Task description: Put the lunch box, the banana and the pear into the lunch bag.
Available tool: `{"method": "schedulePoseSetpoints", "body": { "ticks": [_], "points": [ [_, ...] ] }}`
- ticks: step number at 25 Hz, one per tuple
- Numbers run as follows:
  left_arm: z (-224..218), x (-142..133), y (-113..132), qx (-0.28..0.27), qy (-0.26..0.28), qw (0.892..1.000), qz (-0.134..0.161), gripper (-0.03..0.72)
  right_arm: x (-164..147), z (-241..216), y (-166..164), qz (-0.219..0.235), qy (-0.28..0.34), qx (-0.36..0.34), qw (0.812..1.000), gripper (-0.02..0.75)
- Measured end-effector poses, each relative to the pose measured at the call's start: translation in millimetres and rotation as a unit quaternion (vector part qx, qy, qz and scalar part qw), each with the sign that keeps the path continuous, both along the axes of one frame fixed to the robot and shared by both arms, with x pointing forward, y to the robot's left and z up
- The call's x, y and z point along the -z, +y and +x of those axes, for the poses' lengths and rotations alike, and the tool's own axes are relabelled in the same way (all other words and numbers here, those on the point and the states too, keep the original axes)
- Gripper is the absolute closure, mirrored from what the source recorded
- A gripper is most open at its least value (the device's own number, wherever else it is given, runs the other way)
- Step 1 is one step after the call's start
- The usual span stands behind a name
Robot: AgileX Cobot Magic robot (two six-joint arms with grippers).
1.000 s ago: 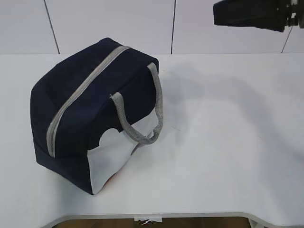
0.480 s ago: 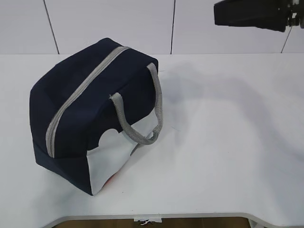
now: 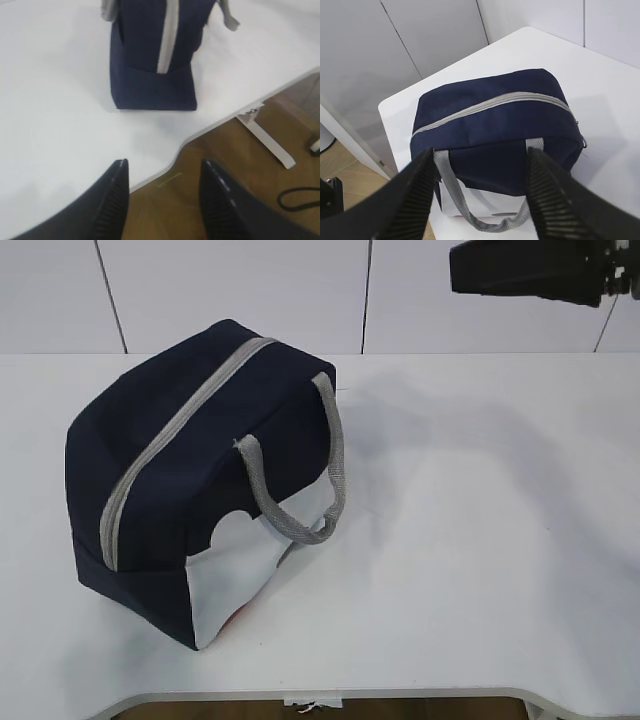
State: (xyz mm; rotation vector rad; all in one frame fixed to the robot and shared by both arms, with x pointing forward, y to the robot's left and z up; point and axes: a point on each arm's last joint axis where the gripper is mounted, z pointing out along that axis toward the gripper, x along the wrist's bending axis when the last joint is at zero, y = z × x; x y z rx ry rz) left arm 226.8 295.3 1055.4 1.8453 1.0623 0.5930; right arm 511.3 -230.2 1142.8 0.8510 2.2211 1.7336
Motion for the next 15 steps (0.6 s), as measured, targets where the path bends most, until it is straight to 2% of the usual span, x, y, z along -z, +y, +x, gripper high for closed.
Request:
{"method": "schedulePoseSetpoints", "body": {
  "ticks": [4,9,15],
  "points": [
    [1.1,-0.1,-2.0,-0.088,-0.001,0.996,0.000,0.338,0.0,1.3,-0.7,-0.001,-0.002,0.008,1.000,0.284],
    [2.5,-0.1,-4.1,-0.181,0.000,0.983,-0.002,0.351,0.0,1.4,-0.9,-0.001,-0.002,0.009,1.000,0.284],
    [3.2,-0.2,-4.9,-0.219,0.000,0.976,-0.002,0.361,1.4,2.9,-1.0,-0.001,0.000,0.010,1.000,0.284]
  ]
}}
